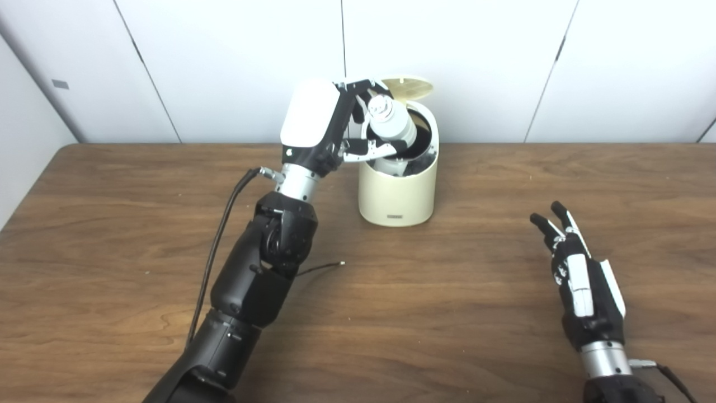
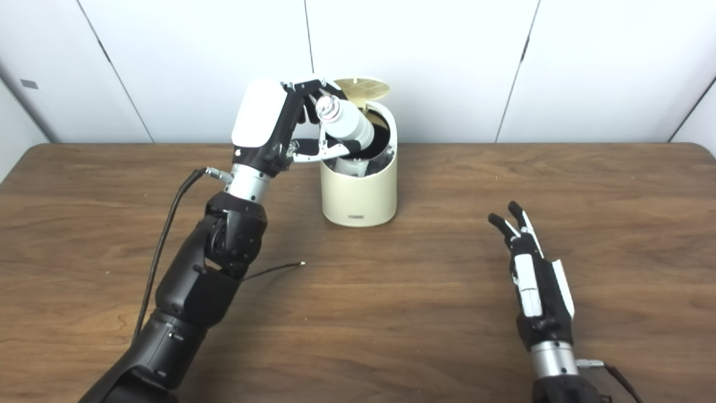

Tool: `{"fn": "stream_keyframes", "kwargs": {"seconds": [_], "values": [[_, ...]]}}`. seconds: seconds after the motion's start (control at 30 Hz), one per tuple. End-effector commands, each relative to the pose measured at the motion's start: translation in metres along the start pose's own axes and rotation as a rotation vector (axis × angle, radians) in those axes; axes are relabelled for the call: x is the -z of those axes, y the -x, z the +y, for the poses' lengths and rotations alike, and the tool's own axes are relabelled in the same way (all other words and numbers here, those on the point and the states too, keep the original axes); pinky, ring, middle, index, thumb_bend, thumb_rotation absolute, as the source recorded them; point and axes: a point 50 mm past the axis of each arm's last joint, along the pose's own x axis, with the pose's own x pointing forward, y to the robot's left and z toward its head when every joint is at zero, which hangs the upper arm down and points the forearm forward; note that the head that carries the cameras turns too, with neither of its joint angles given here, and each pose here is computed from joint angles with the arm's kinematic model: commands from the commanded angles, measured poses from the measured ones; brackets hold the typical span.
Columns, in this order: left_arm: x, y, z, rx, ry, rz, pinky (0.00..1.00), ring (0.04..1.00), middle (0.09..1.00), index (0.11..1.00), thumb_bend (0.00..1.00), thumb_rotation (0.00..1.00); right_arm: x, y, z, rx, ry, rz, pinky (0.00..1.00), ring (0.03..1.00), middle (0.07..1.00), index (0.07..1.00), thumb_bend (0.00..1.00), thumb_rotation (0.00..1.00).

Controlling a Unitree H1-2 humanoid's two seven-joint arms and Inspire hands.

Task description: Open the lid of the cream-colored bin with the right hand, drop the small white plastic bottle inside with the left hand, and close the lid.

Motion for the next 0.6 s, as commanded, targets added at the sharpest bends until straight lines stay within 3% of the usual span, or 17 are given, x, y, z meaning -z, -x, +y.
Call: {"fn": "stream_keyframes", "kwargs": {"seconds": [0.0,0.2,0.27,0.3,0.37,0.57], "values": [[-0.0125,-0.0201,0.0163,-0.052,-0.016,-0.054,0.27,0.346,0.444,0.543,0.49,0.0,0.0034,0.0035,0.0044,0.005,-0.021,-0.01,1.0,0.945,0.861,0.95,0.62,0.97],[-0.0133,-0.0205,0.0183,-0.01,-0.034,-0.008,0.3,0.36,0.444,0.552,0.5,0.0,0.0027,0.0028,0.0047,0.007,-0.026,-0.013,1.0,0.943,0.853,0.95,0.6,0.96],[-0.0139,-0.0211,0.0195,0.025,-0.063,0.004,0.35,0.411,0.417,0.536,0.51,0.0,0.003,0.0024,0.0045,0.009,-0.025,-0.015,1.0,0.939,0.847,0.947,0.61,0.96],[-0.0142,-0.0213,0.0201,0.04,-0.077,0.002,0.38,0.442,0.468,0.56,0.73,0.03,0.0032,0.0025,0.0042,0.009,-0.025,-0.015,1.0,0.936,0.846,0.948,0.61,0.96],[-0.0143,-0.0212,0.0207,0.057,-0.094,-0.007,0.44,0.5,0.524,0.594,0.94,0.08,0.0033,0.0024,0.0035,0.006,-0.028,-0.015,1.0,0.932,0.844,0.95,0.6,0.96],[-0.0142,-0.0185,0.0214,0.069,-0.117,-0.028,0.55,0.584,0.592,0.652,1.0,0.13,0.0037,0.0025,0.0028,0.004,-0.028,-0.017,1.0,0.917,0.828,0.949,0.61,0.95]]}}
